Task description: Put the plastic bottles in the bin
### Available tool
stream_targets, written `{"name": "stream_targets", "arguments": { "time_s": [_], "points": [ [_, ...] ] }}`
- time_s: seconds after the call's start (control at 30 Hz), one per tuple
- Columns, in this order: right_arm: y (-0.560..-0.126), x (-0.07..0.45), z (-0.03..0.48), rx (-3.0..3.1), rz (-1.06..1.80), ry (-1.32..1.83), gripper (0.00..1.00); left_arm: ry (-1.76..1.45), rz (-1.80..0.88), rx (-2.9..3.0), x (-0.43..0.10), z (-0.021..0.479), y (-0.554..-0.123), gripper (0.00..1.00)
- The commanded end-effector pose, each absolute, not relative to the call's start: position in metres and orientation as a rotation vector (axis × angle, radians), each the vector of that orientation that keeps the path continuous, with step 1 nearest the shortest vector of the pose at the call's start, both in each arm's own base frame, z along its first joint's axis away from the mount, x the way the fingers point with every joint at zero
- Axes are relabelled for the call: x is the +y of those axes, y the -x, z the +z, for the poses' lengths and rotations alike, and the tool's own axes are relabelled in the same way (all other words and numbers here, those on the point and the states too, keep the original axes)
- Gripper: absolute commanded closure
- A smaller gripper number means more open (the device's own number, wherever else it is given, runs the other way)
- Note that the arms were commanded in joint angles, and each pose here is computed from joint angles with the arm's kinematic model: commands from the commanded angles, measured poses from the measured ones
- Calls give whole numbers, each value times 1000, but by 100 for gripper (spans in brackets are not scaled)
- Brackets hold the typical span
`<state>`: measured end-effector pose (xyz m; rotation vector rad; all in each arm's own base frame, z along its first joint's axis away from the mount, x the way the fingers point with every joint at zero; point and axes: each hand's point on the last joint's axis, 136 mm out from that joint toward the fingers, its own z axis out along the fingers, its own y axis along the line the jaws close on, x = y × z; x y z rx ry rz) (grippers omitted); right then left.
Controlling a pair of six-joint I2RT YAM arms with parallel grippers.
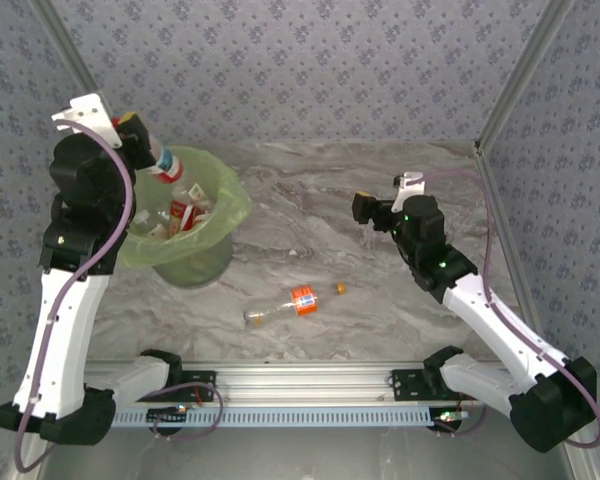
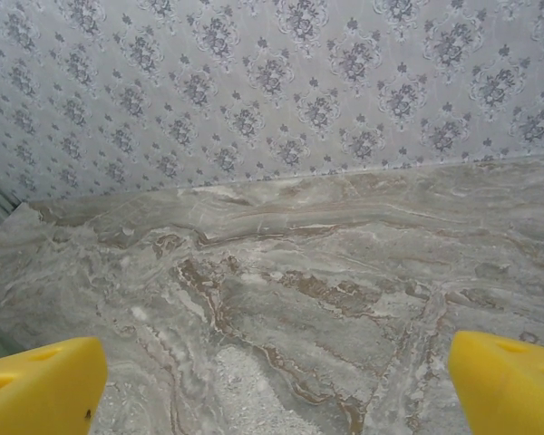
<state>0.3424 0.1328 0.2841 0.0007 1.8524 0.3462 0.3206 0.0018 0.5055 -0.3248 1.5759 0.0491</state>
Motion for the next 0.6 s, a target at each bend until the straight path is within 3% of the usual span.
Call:
{"name": "stream_targets", "arguments": {
  "time_s": [0.0, 0.37, 0.5, 0.53, 0.57],
  "points": [
    [-340, 122, 279, 1860, 325, -50, 1, 522, 326, 1601, 53, 484, -316, 100],
    [-328, 113, 276, 1865, 335, -64, 1, 628, 516, 1836, 90, 393, -344, 100],
    [-325, 107, 271, 1865, 342, -100, 1, 524, 456, 2005, 69, 359, -370, 84],
    [-325, 106, 271, 1861, 344, -110, 1, 504, 454, 2034, 65, 354, -375, 77],
    [-324, 104, 270, 1859, 345, -122, 1, 467, 452, 2072, 57, 348, -381, 62]
  ]
}}
